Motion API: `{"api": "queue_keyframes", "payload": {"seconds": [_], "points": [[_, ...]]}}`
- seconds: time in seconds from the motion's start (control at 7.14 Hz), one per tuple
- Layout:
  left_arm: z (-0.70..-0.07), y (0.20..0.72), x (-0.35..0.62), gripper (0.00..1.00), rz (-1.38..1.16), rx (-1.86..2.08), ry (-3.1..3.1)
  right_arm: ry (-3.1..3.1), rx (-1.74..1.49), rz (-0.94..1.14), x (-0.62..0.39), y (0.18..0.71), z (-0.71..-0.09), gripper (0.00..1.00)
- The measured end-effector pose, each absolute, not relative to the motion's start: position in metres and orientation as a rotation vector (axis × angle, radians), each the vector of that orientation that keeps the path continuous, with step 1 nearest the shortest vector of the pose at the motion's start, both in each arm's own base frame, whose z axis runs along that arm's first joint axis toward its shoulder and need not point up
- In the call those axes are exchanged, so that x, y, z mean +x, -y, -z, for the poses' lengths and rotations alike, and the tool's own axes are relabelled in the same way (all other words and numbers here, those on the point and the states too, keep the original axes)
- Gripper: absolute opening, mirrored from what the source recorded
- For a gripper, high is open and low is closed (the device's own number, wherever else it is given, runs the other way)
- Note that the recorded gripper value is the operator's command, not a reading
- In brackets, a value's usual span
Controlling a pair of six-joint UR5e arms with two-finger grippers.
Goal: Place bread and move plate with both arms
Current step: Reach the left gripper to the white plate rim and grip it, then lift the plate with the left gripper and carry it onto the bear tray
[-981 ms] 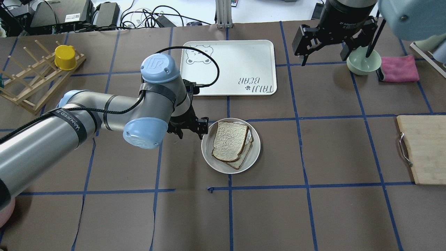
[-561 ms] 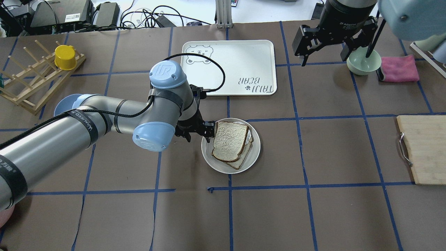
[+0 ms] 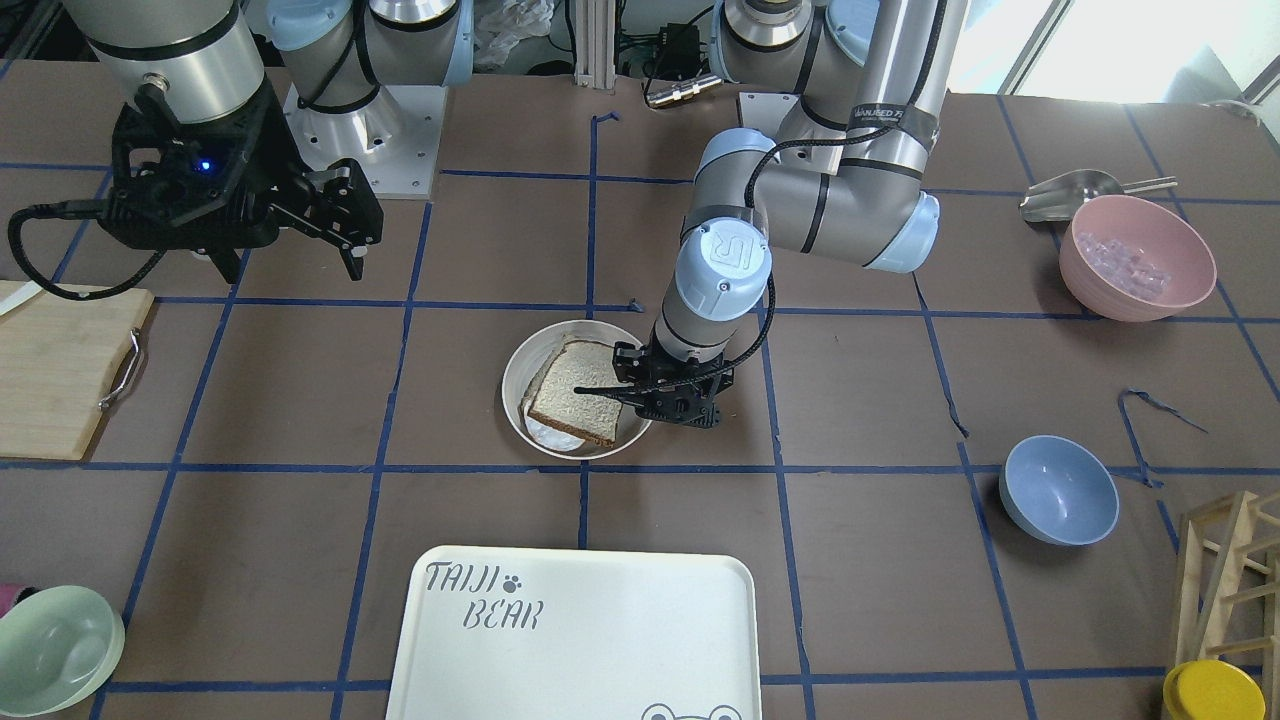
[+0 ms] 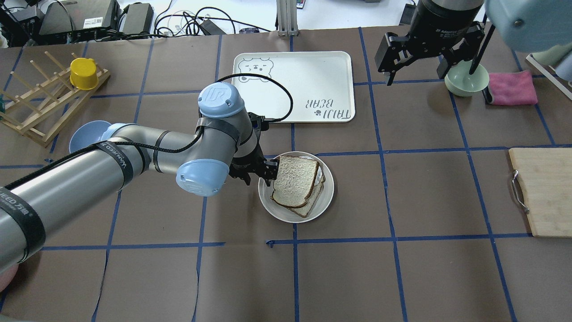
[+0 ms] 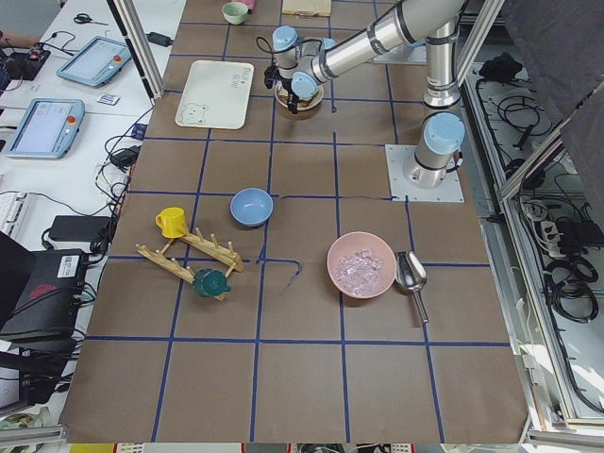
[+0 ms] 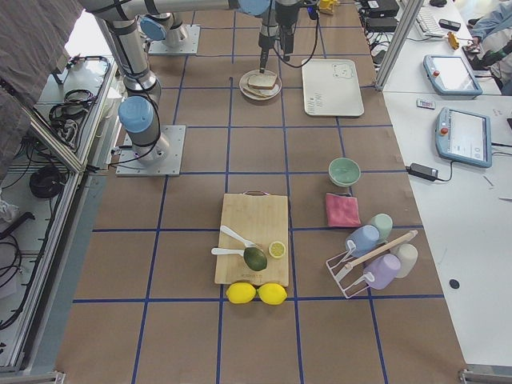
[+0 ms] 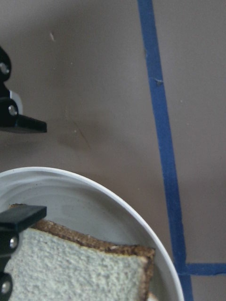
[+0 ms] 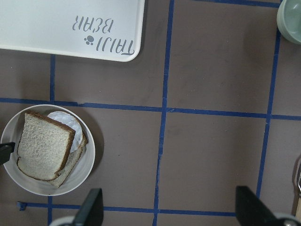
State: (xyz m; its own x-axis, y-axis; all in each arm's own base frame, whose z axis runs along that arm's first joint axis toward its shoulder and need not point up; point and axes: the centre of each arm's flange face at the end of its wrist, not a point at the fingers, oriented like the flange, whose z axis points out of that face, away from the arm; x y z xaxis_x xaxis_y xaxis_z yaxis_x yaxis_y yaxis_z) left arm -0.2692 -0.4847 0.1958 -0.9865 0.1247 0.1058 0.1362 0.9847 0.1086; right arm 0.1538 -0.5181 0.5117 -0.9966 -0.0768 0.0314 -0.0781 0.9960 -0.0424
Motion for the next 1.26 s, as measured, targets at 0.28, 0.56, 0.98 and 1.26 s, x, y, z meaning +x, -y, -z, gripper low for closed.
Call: {"api": "queue_keyframes", "payload": {"seconds": [0.28, 0.56, 0.98, 1.26], "points": [[-0.192, 0.485, -0.269, 0.36, 0.188, -0.198, 3.031, 3.108, 0.12, -0.066, 0.154, 0.518, -0.512, 1.0], [-0.185, 0.486, -0.27, 0.34, 0.206, -0.195, 3.033, 3.108, 0.121, -0.064, 0.154, 0.518, -0.511, 1.0], [-0.185, 0.488, -0.27, 0.0, 0.199, -0.19, 3.032, 3.107, 0.12, -0.063, 0.153, 0.518, -0.511, 1.0], [-0.189, 0.489, -0.271, 0.0, 0.193, -0.175, 3.024, 3.107, 0.118, -0.063, 0.153, 0.518, -0.511, 1.0]]}}
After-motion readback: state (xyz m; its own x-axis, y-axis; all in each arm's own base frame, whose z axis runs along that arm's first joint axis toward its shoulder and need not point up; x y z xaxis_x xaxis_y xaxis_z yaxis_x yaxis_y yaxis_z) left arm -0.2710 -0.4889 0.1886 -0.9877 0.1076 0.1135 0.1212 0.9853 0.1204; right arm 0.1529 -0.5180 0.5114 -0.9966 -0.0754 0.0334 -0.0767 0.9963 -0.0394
